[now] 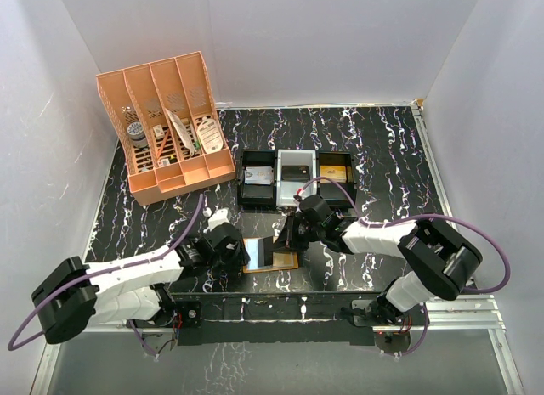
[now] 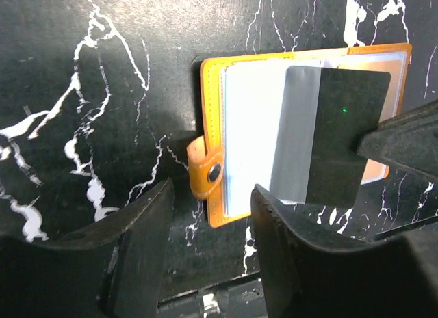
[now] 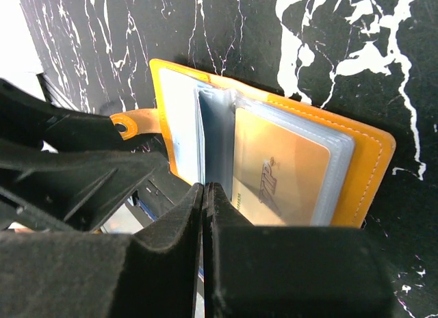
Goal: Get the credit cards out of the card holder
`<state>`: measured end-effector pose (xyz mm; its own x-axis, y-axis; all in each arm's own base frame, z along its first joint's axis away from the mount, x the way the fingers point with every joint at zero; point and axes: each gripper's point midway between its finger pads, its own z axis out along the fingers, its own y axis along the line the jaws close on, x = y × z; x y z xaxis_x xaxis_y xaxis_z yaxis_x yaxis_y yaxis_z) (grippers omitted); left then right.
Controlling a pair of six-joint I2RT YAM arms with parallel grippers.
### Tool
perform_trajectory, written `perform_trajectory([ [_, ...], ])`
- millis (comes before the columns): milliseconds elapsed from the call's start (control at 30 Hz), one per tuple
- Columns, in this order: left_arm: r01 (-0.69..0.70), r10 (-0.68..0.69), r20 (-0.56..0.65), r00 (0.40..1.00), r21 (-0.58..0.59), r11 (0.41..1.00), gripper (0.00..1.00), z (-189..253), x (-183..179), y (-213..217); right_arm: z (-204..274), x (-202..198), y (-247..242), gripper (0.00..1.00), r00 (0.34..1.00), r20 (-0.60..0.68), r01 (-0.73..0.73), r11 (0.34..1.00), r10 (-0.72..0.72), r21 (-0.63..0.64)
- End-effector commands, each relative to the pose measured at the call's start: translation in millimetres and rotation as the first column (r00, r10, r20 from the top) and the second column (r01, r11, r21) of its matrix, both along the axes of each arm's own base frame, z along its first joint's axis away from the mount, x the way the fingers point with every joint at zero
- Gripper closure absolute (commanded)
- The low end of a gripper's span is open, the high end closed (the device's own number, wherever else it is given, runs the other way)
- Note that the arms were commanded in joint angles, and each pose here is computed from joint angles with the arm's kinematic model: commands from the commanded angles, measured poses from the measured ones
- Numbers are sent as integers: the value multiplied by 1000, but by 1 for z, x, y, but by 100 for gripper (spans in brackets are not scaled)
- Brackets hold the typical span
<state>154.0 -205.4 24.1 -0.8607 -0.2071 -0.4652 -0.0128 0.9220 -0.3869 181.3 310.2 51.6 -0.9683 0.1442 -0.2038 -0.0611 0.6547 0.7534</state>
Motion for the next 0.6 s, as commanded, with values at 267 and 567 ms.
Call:
perform_trajectory([
  [267,-33,51,167,985,-108,994,45,88,13,0,-7,8,-2,99,1000,10,29,1000,-29,-5],
  [567,30,-30,5,1000,-323,946,46,74,2,-67,-6,7,-7,99,999,16,48,999,-48,-11],
])
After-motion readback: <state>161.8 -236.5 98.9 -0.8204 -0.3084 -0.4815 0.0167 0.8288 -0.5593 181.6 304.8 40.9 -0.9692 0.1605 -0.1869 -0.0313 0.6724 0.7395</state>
